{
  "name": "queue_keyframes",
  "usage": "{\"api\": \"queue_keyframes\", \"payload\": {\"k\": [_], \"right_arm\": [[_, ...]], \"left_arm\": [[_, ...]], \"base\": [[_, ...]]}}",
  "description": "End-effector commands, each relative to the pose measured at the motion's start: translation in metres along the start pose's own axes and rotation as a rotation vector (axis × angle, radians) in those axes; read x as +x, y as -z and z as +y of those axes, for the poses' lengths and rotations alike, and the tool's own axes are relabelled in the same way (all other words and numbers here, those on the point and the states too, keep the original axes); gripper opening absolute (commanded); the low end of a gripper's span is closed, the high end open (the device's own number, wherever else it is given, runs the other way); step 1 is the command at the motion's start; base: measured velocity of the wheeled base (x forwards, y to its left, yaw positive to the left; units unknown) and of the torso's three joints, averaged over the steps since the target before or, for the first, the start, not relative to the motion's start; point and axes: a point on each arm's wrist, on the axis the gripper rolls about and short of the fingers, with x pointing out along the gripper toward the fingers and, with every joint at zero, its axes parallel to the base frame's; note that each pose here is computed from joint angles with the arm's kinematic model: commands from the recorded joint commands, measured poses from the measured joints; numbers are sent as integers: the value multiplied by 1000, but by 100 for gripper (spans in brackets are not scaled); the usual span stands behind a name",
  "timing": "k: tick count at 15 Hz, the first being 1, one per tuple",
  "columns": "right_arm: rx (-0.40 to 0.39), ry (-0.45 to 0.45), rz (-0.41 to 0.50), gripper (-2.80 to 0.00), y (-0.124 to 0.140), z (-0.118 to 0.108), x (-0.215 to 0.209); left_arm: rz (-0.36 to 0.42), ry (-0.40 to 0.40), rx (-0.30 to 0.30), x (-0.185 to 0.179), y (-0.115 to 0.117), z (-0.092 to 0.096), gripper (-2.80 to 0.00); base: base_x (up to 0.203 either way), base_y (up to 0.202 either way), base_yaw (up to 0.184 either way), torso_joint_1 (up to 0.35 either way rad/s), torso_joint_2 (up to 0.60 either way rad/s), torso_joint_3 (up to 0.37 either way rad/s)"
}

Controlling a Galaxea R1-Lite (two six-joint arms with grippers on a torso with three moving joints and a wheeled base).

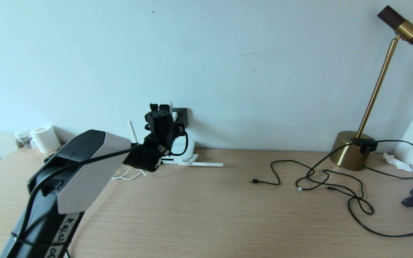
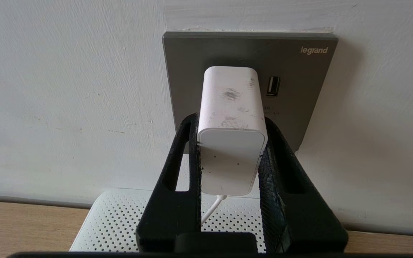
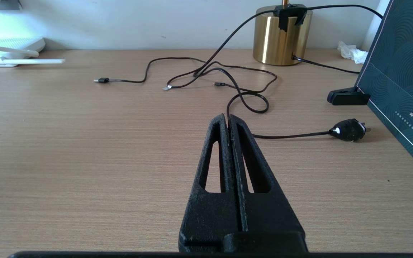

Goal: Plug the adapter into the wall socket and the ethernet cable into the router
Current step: Plug plug into socket

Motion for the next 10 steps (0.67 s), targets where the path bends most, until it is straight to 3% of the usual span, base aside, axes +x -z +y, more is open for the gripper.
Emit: {"api": "queue_keyframes", "payload": {"k": [1, 10], "right_arm": [[0, 0, 10, -280, 3, 0, 1], [0, 0, 10, -280, 3, 0, 1]], "left_arm": [[-7, -2, -3, 0, -1, 0, -280], [-12, 7, -3, 0, -7, 3, -280]], "base": [[0, 0, 0, 0, 0, 0], [0, 0, 0, 0, 0, 0]]}}
